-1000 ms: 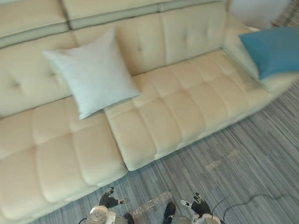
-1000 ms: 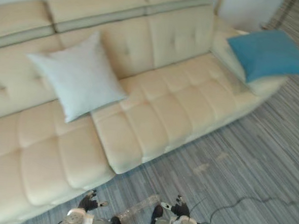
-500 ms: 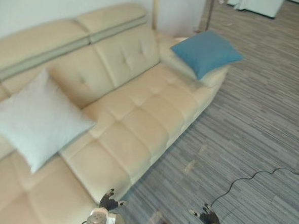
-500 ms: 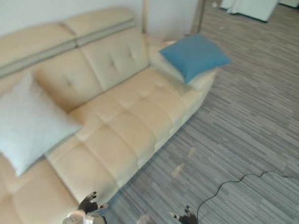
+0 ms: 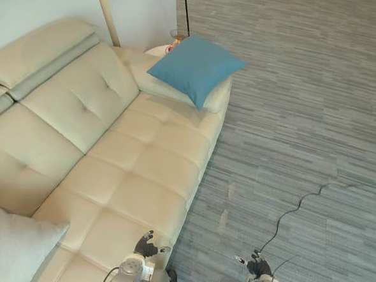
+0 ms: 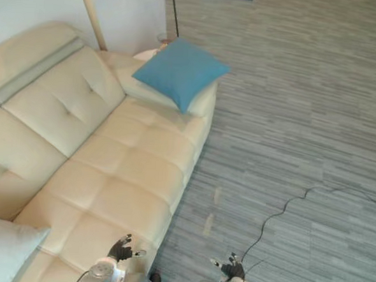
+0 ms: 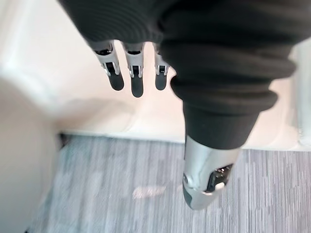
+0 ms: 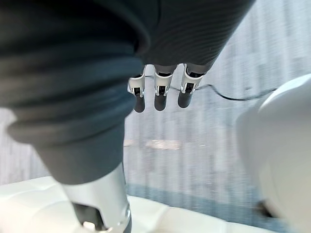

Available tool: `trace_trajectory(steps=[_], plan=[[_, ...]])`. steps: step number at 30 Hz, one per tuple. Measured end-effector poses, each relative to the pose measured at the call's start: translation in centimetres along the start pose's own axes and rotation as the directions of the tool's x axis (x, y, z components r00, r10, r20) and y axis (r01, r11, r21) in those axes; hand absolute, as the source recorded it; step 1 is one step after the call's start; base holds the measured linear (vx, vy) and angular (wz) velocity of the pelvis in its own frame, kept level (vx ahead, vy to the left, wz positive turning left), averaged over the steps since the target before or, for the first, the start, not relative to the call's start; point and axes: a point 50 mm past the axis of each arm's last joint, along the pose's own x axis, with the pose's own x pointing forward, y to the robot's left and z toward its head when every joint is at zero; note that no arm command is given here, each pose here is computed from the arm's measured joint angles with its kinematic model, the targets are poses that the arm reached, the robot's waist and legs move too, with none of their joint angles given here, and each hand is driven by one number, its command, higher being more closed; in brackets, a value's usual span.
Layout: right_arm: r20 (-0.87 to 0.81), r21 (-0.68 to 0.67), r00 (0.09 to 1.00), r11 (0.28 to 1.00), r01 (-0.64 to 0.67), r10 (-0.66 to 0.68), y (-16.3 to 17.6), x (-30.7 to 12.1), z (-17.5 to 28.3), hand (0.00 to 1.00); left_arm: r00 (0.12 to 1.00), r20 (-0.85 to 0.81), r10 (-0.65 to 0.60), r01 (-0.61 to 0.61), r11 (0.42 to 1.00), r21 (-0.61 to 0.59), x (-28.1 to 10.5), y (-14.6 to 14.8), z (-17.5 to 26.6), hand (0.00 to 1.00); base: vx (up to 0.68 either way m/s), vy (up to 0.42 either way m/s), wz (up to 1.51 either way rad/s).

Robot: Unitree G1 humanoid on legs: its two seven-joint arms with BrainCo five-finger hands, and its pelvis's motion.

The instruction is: Pick up cushions and gather them together orderly.

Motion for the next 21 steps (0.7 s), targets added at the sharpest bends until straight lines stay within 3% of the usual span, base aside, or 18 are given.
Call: trace_trajectory(steps=[6,12,21], plan=[[-0.020,0.003,1.000,1.000,-0.002,0.002,0.1,-0.3,-0.8,0.00,0.998,-0.062,0.012,-0.011,1.000,0.011,-0.5,0.5,-1.9,0.00,0.27,-0.229,-0.30],[-0.081,-0.021,0.994,0.997,0.073,-0.075,-3.0,-1.0,-2.6,0.00,0.998,-0.056,-0.013,0.010,0.998,-0.057,-0.5,-1.3,-1.6,0.00,0.33,-0.341,-0.35],[-0.076,-0.021,0.995,0.998,0.064,-0.065,-2.5,-0.8,-2.4,0.00,0.999,-0.007,-0.037,0.037,0.998,-0.060,-0.2,-2.2,-0.2,0.00,0.31,-0.039,-0.27]])
